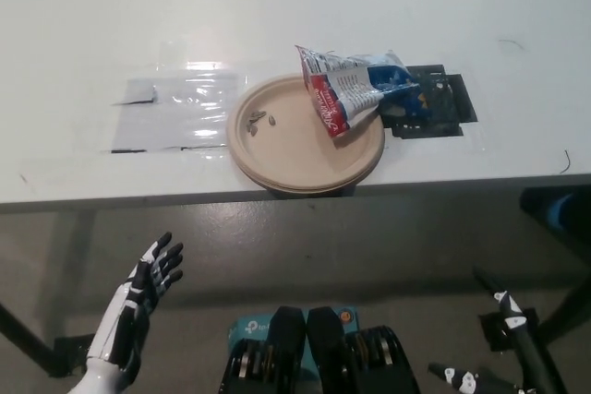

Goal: The robot picks up a small bag of sunflower seeds on the right hand side and take it to the empty plate on the left hand side then pours some sunflower seeds on to the plate.

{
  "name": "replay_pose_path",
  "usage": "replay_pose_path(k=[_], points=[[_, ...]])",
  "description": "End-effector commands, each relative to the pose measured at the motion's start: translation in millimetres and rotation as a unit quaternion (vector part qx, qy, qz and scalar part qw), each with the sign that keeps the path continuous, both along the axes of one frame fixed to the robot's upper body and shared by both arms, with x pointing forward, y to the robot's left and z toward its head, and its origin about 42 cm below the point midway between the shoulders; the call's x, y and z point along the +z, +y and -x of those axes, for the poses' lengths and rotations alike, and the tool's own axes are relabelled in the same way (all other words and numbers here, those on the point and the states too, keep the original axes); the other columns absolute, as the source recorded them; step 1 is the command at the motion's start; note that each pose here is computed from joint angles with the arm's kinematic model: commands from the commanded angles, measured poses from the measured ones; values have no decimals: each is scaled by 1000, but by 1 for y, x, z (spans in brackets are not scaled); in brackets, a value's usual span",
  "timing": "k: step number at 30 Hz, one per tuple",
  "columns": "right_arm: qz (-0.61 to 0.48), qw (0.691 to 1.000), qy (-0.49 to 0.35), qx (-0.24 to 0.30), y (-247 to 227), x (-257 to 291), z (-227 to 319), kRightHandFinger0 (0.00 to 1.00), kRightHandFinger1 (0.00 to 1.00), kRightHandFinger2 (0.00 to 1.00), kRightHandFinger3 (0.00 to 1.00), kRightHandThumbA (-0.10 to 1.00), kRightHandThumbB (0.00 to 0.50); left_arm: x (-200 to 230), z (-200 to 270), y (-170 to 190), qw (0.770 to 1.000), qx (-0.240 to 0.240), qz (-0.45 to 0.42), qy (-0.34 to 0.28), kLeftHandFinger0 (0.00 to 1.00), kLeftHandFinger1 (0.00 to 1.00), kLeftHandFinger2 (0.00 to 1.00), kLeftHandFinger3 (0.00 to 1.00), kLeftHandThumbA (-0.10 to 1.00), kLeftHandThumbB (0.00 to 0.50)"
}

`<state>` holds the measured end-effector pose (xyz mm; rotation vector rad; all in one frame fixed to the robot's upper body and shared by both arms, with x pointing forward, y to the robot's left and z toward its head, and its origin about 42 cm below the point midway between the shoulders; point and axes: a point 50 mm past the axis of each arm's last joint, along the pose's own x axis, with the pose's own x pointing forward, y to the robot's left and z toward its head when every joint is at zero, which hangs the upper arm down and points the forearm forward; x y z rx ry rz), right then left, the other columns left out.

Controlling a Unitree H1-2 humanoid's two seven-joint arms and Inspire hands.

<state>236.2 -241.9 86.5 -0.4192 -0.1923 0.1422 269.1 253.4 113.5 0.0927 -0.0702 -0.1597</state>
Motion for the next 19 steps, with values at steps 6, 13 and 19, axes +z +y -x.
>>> replay_pose_path(k=[6, 13, 19], points=[[-69, 994, -84, -26, -2, 12, -3, 1000, 1000, 1000, 1000, 1000, 261, 11, -7, 2, 999, -5, -6, -42, 1000, 1000, 1000, 1000, 1000, 99], [-69, 995, -74, -25, -1, 7, 2, 1000, 1000, 1000, 1000, 1000, 264, 10, -6, 0, 999, -10, -12, -35, 1000, 1000, 1000, 1000, 1000, 141], [-66, 995, -71, -26, 0, 5, 2, 1000, 1000, 1000, 1000, 1000, 260, 11, -7, 0, 999, -12, -16, -35, 1000, 1000, 1000, 1000, 1000, 140]])
